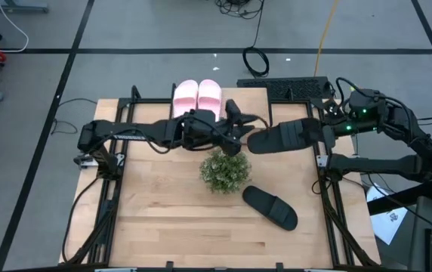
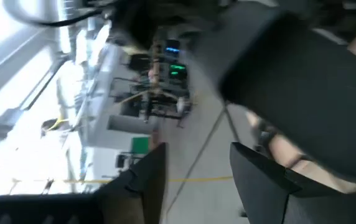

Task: Pick and place slides into the shelf
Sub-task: Put the top black slipper on the shelf

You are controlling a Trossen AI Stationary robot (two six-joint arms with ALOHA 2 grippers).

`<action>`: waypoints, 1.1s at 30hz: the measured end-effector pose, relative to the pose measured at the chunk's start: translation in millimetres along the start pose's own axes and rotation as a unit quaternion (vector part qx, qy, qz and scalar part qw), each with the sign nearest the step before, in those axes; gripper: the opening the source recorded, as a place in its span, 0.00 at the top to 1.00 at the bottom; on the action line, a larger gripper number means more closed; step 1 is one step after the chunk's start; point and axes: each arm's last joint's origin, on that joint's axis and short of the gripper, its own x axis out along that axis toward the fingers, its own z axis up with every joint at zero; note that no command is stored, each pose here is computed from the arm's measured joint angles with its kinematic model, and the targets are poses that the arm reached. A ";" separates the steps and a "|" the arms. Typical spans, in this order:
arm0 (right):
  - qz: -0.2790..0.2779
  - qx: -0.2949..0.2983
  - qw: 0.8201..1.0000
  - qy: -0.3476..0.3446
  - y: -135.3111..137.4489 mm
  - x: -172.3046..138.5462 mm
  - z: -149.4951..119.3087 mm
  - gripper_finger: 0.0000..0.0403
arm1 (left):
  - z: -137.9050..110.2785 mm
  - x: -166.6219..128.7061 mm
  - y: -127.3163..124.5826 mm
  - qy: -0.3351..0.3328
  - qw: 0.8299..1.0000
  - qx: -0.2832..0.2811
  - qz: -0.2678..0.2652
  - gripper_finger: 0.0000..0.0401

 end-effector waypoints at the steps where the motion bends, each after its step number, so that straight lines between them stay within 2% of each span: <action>1: 0.004 -0.002 1.000 -0.003 0.8 0.7 1.3 1.00 | 2.3 1.6 -2.6 -0.003 1.000 0.002 0.000 0.56; 7: 0.039 -0.022 0.999 -0.023 7.6 9.8 13.2 1.00 | 13.0 5.6 -4.5 -0.026 0.999 0.013 0.028 0.56; 11: 0.071 -0.030 0.997 -0.023 12.3 18.2 21.4 1.00 | 13.4 6.9 -5.8 -0.023 0.999 0.022 0.029 0.56; 21: 0.101 -0.030 0.994 -0.003 15.7 41.7 35.6 1.00 | 11.7 6.9 -6.8 0.002 0.999 0.031 0.027 0.56; 33: 0.118 -0.032 0.992 -0.018 19.2 46.9 42.4 1.00 | 10.7 6.6 -7.5 0.009 0.999 0.032 0.023 0.56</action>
